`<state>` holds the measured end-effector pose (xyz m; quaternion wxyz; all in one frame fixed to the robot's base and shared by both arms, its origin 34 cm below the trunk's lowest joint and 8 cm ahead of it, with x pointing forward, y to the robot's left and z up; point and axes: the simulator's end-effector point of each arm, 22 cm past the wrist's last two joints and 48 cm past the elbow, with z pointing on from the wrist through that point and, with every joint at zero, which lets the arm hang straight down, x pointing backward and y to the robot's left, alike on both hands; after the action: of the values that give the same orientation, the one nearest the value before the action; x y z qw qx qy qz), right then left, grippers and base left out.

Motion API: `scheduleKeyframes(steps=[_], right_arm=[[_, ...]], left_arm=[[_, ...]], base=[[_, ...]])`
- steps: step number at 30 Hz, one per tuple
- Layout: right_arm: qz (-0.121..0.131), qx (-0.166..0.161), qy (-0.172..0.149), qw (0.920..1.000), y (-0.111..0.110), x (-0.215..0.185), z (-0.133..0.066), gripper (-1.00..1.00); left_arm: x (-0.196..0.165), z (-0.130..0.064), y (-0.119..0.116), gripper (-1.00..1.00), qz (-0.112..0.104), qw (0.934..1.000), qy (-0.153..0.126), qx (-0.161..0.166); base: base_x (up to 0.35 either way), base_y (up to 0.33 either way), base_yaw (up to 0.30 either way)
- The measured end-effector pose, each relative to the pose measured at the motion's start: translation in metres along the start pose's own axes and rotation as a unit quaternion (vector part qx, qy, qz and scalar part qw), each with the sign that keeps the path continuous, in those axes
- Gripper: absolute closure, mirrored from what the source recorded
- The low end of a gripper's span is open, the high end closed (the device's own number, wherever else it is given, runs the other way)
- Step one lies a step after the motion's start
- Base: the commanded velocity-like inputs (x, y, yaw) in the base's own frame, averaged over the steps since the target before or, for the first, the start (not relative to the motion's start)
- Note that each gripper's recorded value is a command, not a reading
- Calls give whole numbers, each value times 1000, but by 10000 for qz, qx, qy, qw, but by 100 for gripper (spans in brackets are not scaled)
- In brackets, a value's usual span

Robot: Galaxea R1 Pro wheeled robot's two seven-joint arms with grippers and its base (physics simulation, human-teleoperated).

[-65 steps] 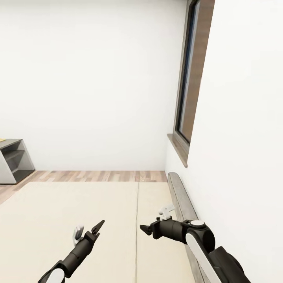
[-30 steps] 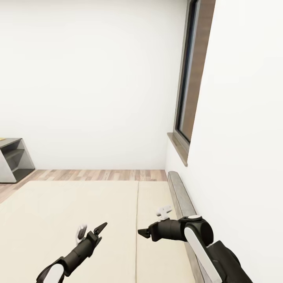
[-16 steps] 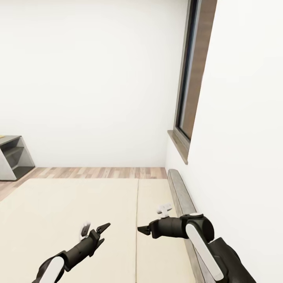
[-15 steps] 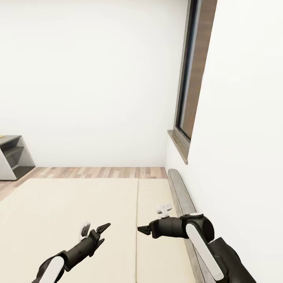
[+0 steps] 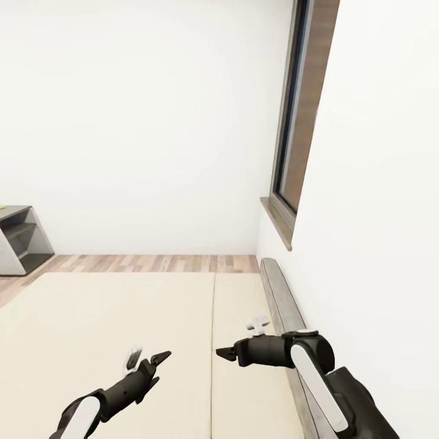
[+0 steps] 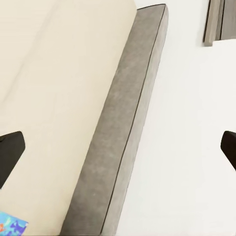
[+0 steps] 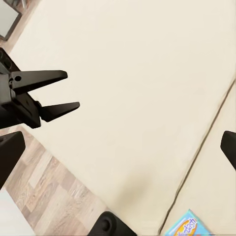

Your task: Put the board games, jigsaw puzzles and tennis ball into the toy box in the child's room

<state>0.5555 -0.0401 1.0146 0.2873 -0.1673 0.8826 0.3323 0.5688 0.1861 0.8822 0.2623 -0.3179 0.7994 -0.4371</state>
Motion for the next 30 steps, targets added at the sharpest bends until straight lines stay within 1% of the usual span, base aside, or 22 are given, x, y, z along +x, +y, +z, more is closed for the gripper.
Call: scheduleKeyframes(steps=[3,5,6,7,8,11,12,16,22,30], right_arm=[[70,-33,40,10000,-2,3,3,-100],[222,-185,122,9995,-1,9,7,-100],[231,-191,128,9995,-2,10,7,-100],[317,-317,168,9989,1,12,9,-100],[325,-323,174,9988,0,12,10,-100],[545,-736,291,9954,9,17,16,-100],[552,-741,297,9953,9,17,17,-100],[774,-1046,437,9905,12,24,23,-100],[890,-1150,514,9880,10,28,27,-100],[965,-1181,563,9867,8,32,31,-100]], left_arm=[[1,1,3,-100,-14,10000,10,-44],[1,1,6,-100,-24,10000,17,-92],[1,1,7,-100,-28,9999,20,-98],[2,2,8,-100,-31,9999,22,-118],[2,2,9,-100,-35,9999,26,-124],[2,2,12,-100,-45,9998,32,-167],[3,3,13,-100,-49,9998,35,-172],[3,4,16,-100,-64,9997,43,-213],[5,5,20,-100,-87,9996,61,-254],[7,6,26,-100,-119,9994,87,-303]], base=[[0,0,0],[0,0,0],[0,0,0],[0,0,0],[0,0,0],[0,0,0],[0,0,0],[0,0,0],[0,0,0],[0,0,0]])
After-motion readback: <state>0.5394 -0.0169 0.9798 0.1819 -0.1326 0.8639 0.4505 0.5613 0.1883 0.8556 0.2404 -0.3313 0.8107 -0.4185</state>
